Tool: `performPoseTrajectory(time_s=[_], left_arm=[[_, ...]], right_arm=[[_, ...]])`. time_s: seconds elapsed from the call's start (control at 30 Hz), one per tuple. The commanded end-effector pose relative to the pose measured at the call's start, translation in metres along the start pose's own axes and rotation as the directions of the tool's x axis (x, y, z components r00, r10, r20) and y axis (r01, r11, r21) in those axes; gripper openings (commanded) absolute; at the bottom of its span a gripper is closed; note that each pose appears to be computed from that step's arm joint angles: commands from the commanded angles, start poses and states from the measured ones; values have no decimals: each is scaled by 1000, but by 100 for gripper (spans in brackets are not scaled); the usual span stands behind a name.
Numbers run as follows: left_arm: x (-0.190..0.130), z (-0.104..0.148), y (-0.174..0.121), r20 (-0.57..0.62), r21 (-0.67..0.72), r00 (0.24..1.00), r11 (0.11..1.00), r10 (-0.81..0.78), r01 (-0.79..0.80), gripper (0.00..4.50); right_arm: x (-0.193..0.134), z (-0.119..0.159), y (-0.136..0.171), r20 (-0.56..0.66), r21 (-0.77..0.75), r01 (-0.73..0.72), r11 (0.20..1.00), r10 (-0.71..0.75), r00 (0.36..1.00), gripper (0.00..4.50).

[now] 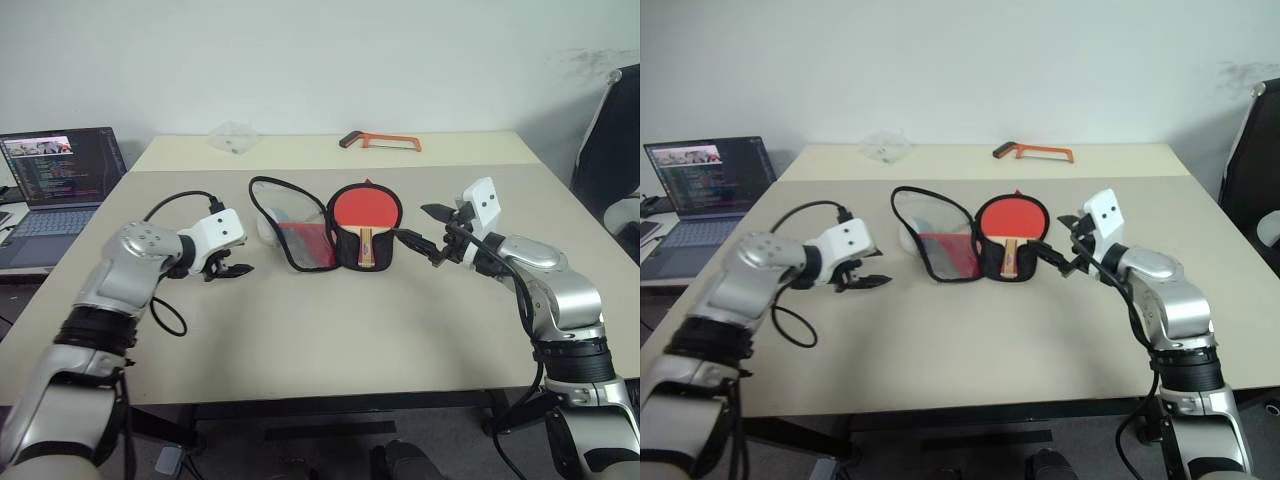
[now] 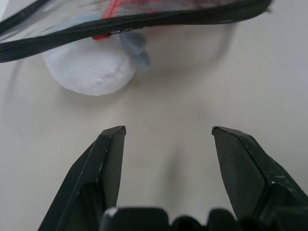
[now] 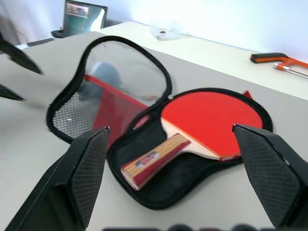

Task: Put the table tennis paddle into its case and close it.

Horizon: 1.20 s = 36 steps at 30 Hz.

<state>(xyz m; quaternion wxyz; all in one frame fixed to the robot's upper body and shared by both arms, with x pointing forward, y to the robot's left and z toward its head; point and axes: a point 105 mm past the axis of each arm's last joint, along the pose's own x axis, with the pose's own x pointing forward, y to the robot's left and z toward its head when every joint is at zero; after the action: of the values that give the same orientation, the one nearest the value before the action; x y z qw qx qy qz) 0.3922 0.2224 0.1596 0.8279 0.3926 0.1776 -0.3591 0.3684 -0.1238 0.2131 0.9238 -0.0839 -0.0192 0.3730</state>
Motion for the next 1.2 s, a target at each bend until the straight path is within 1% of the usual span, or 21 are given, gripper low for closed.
performPoseTrajectory(time_s=[0.03, 0.13, 0.2, 0.33, 0.43, 0.53, 0.57, 0.63, 0.73, 0.87, 0.93, 1.0, 1.03, 1.1, 1.17, 1.2], left_arm=[[11, 5, 7, 30, 11, 999, 1000, 25, -25, 184], [21, 6, 7, 48, -5, 999, 1000, 26, -26, 78], [28, 13, 6, 74, -8, 997, 1000, 15, -14, 6], [43, 24, -1, 110, 3, 994, 1000, -15, 15, 2], [53, 38, 0, 148, -10, 989, 1000, 12, -11, 2], [59, 59, -3, 228, -32, 974, 999, 0, 7, 2], [63, 68, -3, 255, -32, 967, 999, 15, -8, 2], [70, 86, 2, 300, -37, 950, 996, 86, -79, 2], [79, 105, 8, 344, -79, 922, 984, 177, -159, 2], [91, 143, 8, 414, -110, 868, 962, 274, -251, 2], [100, 164, -2, 451, -125, 855, 966, 258, -226, 2], [110, 177, -19, 473, -105, 857, 979, 205, -176, 2], [113, 179, -24, 475, -97, 859, 981, 193, -167, 2], [117, 176, -29, 466, -94, 867, 984, 177, -151, 2], [115, 165, -24, 449, -114, 874, 982, 187, -151, 2], [111, 158, -18, 439, -120, 877, 980, 197, -160, 2]], right_arm=[[-5, 25, 10, 79, -66, -36, 997, 41, 996, 450], [-7, 27, 16, 72, -84, -60, 995, 66, 995, 450], [-8, 26, 16, 62, -95, -57, 994, 63, 996, 450], [-11, 26, 15, 48, -110, -46, 993, 52, 998, 450], [-14, 25, 15, 38, -119, -39, 992, 44, 998, 450], [-17, 25, 15, 35, -119, -33, 992, 38, 999, 450], [-19, 25, 16, 30, -117, -38, 992, 41, 999, 450], [-22, 23, 19, 9, -130, -45, 990, 47, 999, 450], [-25, 21, 17, -8, -144, -24, 989, 23, 1000, 450], [-32, 17, 9, -31, -151, 27, 988, -32, 999, 450], [-36, 16, 5, -34, -152, 53, 987, -58, 998, 450], [-38, 17, 2, -35, -154, 78, 985, -84, 996, 450], [-39, 17, 1, -35, -154, 87, 984, -93, 995, 450], [-41, 16, -1, -41, -147, 107, 983, -114, 993, 450], [-44, 11, -6, -65, -114, 148, 982, -156, 986, 450], [-46, 6, -11, -86, -74, 179, 981, -185, 979, 450]])
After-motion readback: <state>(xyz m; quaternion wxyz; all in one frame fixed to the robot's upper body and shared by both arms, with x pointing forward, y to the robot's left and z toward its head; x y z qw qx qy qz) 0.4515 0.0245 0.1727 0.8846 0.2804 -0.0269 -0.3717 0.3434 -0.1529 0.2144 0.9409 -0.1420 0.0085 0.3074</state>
